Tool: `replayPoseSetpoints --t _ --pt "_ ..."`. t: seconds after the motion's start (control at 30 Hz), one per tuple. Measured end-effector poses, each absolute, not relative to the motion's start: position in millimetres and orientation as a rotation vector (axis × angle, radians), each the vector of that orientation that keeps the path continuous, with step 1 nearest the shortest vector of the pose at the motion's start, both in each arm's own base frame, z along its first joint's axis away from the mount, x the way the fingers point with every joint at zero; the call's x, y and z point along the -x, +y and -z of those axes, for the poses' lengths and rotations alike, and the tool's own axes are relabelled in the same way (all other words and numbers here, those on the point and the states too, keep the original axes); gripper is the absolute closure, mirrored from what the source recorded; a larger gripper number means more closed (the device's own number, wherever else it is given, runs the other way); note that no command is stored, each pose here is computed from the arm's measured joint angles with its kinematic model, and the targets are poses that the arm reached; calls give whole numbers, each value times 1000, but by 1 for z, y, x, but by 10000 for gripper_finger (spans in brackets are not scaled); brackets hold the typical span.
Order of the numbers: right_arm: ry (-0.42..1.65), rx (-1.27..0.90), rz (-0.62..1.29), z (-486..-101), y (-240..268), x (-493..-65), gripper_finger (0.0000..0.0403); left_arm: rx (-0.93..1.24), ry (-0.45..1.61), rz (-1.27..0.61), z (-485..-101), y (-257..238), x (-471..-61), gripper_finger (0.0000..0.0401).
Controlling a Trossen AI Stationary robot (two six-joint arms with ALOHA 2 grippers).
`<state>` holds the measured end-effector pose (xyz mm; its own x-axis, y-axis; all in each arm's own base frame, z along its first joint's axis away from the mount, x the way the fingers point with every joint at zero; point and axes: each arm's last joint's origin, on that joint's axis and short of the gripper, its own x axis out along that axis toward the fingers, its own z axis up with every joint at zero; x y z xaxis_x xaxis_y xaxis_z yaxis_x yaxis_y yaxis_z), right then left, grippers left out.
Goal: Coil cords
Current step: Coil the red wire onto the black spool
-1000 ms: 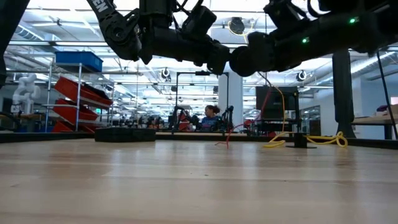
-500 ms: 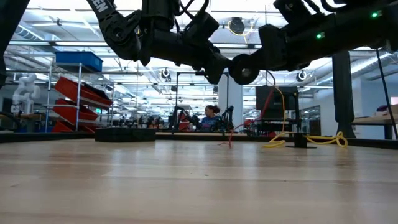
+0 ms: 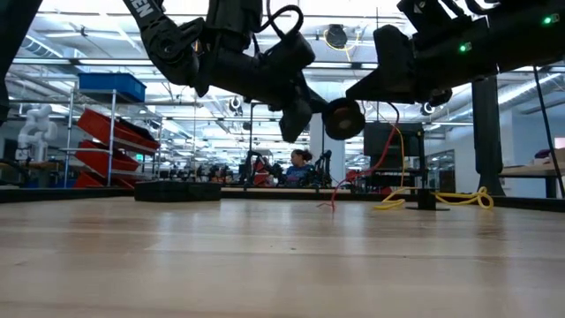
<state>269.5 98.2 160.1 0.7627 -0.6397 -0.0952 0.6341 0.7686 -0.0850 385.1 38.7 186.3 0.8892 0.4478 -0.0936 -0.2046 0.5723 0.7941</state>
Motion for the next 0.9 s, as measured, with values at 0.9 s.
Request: replayPoseSetpoints --t 0.9 --pt "244 122 621 -190 90 -330 403 -755 282 -424 -186 47 -384 401"
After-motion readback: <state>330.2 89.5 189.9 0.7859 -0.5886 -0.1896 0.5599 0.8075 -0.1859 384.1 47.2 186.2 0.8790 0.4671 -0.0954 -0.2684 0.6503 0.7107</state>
